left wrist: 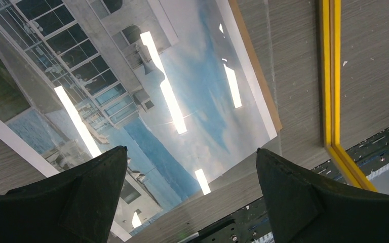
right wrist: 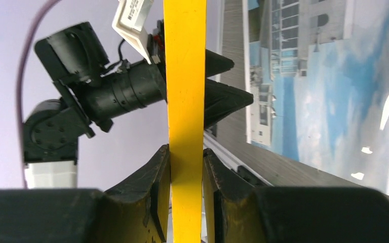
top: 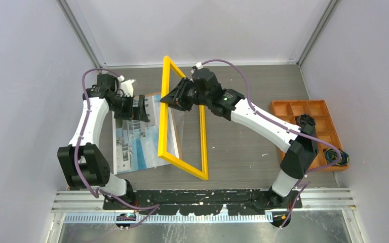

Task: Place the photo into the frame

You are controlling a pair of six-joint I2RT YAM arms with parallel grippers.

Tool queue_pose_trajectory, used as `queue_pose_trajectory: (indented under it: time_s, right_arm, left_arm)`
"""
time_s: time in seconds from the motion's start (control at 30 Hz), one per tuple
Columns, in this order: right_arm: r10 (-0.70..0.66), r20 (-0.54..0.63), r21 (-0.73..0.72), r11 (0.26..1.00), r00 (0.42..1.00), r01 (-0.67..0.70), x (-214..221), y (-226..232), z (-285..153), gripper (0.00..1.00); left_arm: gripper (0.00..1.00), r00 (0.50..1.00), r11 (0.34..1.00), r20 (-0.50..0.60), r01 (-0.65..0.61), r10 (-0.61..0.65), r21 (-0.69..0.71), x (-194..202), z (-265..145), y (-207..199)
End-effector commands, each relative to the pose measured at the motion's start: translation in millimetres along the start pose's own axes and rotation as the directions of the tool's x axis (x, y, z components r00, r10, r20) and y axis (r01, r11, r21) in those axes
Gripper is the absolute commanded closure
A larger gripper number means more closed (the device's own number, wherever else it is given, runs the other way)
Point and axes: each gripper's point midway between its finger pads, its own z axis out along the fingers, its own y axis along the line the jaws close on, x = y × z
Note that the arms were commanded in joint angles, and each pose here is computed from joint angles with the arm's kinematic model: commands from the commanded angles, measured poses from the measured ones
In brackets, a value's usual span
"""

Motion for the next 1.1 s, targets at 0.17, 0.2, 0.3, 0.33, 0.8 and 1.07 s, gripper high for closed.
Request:
queue_pose_trajectory:
  time_s: [0.17, 0.2, 0.3, 0.33, 0.8, 1.07]
  right_arm:
    - [0.1, -0.033, -0.397, 0.912, 0.994, -0.105, -20, 73, -48, 0.9]
    - [0.099, -0.037, -0.416, 0.903, 0.994, -0.105, -20, 75, -50, 0.9]
    - [0.079, -0.045, -0.451, 0.888, 0.996, -0.091, -19, 81, -57, 0.9]
    - [0.074, -0.046, -0.456, 0.886, 0.996, -0.087, -20, 82, -59, 0.9]
    - [0.035, -0.067, -0.455, 0.888, 0.997, -0.062, -22, 54, -73, 0.88]
    - [0.069, -0.116, -0.432, 0.895, 0.991, -0.113, -37, 12, -75, 0.71]
  left_arm:
    - [0.0, 0.993, 0.998, 0.106, -0.051, 0.046, 0.041, -25, -27, -29]
    - [0.0, 0.993, 0.997, 0.11, -0.057, 0.052, 0.044, -27, -28, -32]
    - [0.0, 0.99, 0.996, 0.122, -0.075, 0.069, 0.052, -31, -31, -42]
    - [0.0, 0.989, 0.995, 0.128, -0.081, 0.073, 0.055, -33, -32, -45]
    - [0.0, 0.976, 0.985, 0.174, -0.145, 0.129, 0.088, -41, -46, -81]
    - [0.0, 0.956, 0.975, 0.24, -0.196, 0.165, 0.107, -50, -67, -111]
